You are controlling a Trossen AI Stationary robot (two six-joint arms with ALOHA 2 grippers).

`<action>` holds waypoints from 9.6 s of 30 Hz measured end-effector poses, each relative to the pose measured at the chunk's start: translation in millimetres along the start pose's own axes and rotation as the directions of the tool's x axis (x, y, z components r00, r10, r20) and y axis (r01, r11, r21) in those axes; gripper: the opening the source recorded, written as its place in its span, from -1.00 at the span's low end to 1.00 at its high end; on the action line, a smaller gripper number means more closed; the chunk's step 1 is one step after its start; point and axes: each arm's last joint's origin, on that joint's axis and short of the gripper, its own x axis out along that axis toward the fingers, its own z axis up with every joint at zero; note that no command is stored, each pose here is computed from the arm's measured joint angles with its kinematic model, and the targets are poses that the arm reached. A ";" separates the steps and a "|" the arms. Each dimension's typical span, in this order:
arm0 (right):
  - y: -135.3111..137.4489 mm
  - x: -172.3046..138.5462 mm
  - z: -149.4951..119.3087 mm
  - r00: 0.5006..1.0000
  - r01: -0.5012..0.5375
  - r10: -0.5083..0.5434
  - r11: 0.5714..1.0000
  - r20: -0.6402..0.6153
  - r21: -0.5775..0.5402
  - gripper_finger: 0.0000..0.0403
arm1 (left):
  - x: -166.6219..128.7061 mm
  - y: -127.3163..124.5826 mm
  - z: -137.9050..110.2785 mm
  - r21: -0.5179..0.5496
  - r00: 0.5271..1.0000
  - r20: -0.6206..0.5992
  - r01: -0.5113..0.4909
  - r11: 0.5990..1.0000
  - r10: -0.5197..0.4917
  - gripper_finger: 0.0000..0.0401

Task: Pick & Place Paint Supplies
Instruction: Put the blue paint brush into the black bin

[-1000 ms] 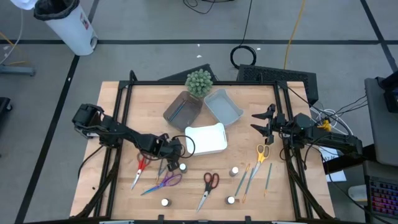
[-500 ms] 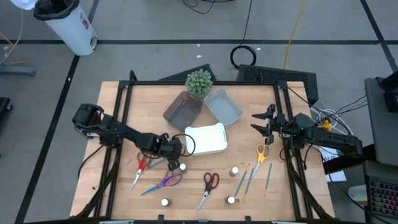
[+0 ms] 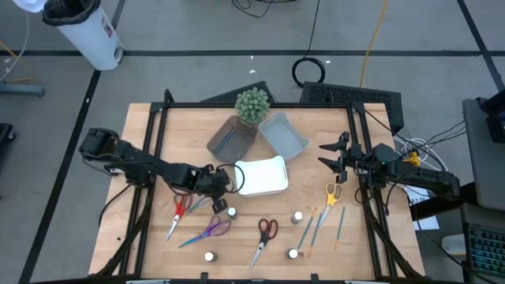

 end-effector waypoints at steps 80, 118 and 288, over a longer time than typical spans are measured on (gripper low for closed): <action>0.0 0.0 -0.1 1.000 0.000 0.000 1.000 0.000 0.000 0.03 | -170.1 18.6 33.6 0.849 -0.066 0.493 0.254 0.463 -0.868 -1.00; 0.0 0.0 -0.1 1.000 0.000 0.000 1.000 0.000 0.000 0.03 | -148.1 2.9 32.8 0.832 0.061 0.450 0.333 0.444 -0.891 -0.98; 0.0 0.0 0.0 1.000 0.000 0.000 1.000 0.000 0.000 0.03 | 3.7 151.6 52.0 -0.186 0.623 0.687 -0.346 0.920 0.374 -0.98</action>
